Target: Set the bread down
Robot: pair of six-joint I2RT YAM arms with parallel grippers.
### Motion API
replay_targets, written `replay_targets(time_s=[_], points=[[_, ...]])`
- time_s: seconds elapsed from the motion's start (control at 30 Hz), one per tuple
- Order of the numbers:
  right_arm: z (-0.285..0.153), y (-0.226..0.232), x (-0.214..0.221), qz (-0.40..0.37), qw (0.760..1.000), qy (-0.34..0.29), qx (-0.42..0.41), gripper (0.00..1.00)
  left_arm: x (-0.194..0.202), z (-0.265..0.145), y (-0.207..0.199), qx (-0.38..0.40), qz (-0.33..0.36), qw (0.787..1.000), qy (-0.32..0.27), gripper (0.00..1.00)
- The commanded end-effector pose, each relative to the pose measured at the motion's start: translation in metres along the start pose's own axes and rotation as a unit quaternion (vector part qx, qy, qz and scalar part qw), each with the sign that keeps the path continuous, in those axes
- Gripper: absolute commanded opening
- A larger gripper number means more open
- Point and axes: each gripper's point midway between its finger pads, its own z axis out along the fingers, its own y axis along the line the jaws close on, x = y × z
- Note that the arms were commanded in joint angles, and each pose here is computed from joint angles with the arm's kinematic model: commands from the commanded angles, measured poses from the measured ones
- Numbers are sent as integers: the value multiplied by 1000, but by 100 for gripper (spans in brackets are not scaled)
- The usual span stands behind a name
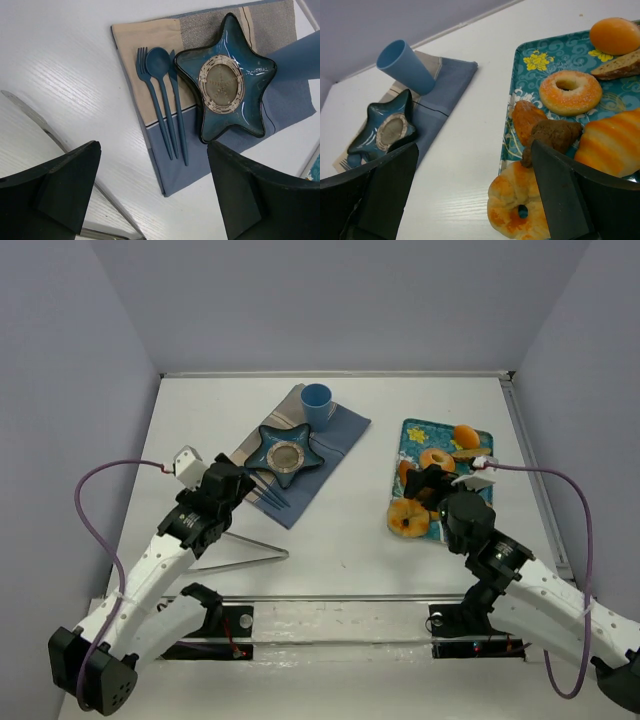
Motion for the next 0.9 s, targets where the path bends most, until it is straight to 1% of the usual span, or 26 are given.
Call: replay_targets(time_s=[0.0,0.2,0.3,0.37,0.47,0.5,0.6,0.73,0.8,0.83,0.87], points=[[3,13,-14,-5,1000,-11,-10,100,-11,-10,9,-2,-20,1000,-17,99],[2,23,1,-45,997,17,-53,100,-22,-19,11,13,-28,999,-38,99],[2,32,0,-46,996,15,-77,100,-24,-23,14,16,-38,998,-42,99],[2,33,1,-47,996,15,-78,100,-23,-23,16,14,-50,998,-43,99],[3,34,4,-58,995,19,-80,100,-20,-22,29,-9,-64,997,-46,99],[3,36,5,-61,994,23,-89,100,-16,-21,40,-36,-81,995,-46,99],[2,40,9,-59,993,31,-97,100,-9,-19,64,-85,-83,992,-49,99],[5,44,16,-65,992,43,-104,100,2,-13,78,-116,-102,987,-41,99],[8,45,22,-73,991,52,-101,100,10,-5,88,-132,-97,986,-36,99],[9,46,24,-77,990,55,-102,100,14,2,82,-124,-98,987,-27,99],[10,47,25,-79,990,58,-102,100,13,9,88,-132,-92,987,-25,99]])
